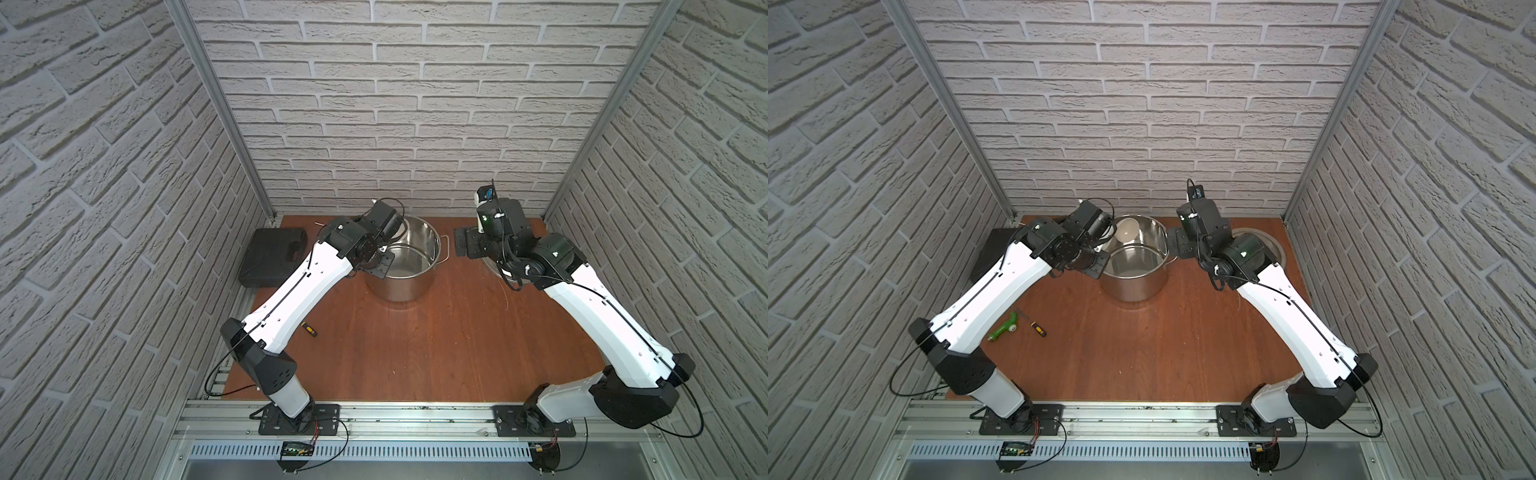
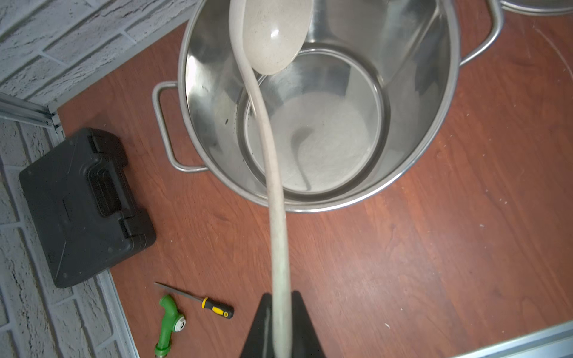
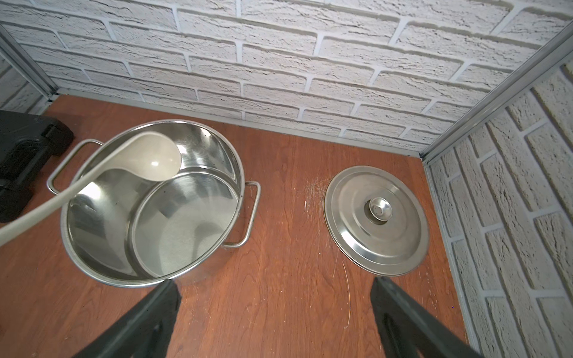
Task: Stir the soup with a spoon
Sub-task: Adjust the spoon, then stir the soup in the pan with a stick.
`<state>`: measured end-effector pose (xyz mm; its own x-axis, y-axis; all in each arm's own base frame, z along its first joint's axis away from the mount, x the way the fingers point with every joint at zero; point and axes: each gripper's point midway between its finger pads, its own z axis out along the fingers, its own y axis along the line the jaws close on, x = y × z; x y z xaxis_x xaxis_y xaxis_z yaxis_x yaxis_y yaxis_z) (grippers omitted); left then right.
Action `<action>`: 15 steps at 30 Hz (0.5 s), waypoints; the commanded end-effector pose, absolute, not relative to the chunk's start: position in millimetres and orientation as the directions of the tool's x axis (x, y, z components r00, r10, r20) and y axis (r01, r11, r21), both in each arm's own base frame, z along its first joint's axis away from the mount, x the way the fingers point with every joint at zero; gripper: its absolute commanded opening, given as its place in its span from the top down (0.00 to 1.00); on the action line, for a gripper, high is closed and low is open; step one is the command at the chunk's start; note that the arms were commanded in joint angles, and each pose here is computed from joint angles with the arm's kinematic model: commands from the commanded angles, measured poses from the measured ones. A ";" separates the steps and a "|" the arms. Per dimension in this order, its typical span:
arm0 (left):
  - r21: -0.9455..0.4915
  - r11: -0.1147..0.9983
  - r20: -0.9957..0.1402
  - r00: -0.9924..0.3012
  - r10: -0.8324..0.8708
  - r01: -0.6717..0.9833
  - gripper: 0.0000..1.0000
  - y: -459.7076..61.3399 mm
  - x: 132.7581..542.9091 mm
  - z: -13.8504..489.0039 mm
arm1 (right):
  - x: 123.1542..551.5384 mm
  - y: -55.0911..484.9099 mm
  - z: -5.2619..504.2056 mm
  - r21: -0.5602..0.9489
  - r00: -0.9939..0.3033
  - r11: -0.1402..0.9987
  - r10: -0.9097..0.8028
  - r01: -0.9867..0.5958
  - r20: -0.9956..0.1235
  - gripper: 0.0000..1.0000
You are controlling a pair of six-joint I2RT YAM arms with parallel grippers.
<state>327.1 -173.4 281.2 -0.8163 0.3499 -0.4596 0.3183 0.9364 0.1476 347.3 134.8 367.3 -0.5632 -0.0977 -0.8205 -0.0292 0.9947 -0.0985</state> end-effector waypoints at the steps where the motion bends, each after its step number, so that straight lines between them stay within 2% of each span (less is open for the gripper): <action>1: 0.154 0.930 -0.383 -0.847 0.368 0.334 1.00 -177.5 330.8 270.1 | 342.4 130.0 379.2 -0.024 -0.530 1.000 -0.021 -0.002 -0.848 0.00; 4: 0.150 0.930 -0.336 -0.867 0.368 0.337 1.00 -182.6 334.3 262.8 | 333.8 123.5 381.1 -0.022 -0.517 1.000 -0.021 -0.005 -0.856 0.00; 9: 0.147 0.942 -0.354 -0.874 0.335 0.301 1.00 -185.9 344.0 264.3 | 324.2 113.3 384.8 -0.072 -0.501 0.997 -0.077 -0.028 -0.862 0.00; 15: 0.180 0.943 -0.304 -0.896 0.325 0.280 1.00 -183.9 353.5 263.5 | 320.1 108.9 377.6 -0.092 -0.521 0.995 -0.101 -0.044 -0.847 0.00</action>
